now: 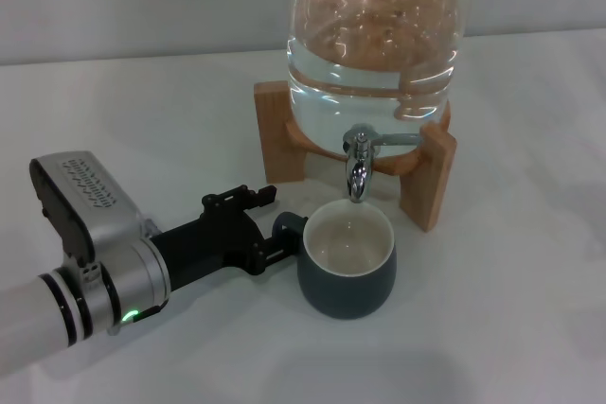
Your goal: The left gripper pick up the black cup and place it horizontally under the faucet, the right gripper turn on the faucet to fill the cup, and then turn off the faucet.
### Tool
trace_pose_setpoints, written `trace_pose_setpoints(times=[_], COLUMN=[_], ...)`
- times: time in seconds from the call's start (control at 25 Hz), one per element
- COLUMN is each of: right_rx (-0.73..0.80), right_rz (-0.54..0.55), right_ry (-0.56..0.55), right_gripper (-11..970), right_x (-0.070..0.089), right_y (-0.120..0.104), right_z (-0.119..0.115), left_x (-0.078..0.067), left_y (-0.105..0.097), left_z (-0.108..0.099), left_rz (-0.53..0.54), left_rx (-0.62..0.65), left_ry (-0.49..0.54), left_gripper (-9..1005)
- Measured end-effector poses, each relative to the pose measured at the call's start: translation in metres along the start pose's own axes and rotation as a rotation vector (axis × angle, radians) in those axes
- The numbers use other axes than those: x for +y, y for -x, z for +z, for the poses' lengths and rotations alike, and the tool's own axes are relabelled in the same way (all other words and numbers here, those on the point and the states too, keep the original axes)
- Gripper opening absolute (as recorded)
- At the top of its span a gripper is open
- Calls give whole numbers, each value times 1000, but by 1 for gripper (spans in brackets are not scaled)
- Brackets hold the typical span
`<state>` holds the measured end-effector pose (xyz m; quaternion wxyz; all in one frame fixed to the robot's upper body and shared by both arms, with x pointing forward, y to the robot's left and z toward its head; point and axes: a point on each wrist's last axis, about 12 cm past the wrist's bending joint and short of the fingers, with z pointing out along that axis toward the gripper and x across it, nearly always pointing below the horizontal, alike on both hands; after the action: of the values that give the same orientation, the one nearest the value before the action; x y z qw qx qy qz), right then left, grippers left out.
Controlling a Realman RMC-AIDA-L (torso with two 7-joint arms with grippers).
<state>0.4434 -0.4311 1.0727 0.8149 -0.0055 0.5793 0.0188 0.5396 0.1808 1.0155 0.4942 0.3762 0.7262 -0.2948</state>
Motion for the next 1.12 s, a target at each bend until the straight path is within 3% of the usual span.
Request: trace_pose_setpoints(times=[0.72,1.12], right_rx=[8,13], right_rz=[-4,2], right_ry=[-9,-28], right_gripper=[783,783], right_x=[-2,-9], right_y=[0,5], right_z=[-5,-25], left_x=[-8,-2], left_y=[-15,-17], left_z=[-24,-49], left_rz=[-3,-27], left_rx=[-44,-120], left_ry=[-18,-1], left_gripper=[649,649])
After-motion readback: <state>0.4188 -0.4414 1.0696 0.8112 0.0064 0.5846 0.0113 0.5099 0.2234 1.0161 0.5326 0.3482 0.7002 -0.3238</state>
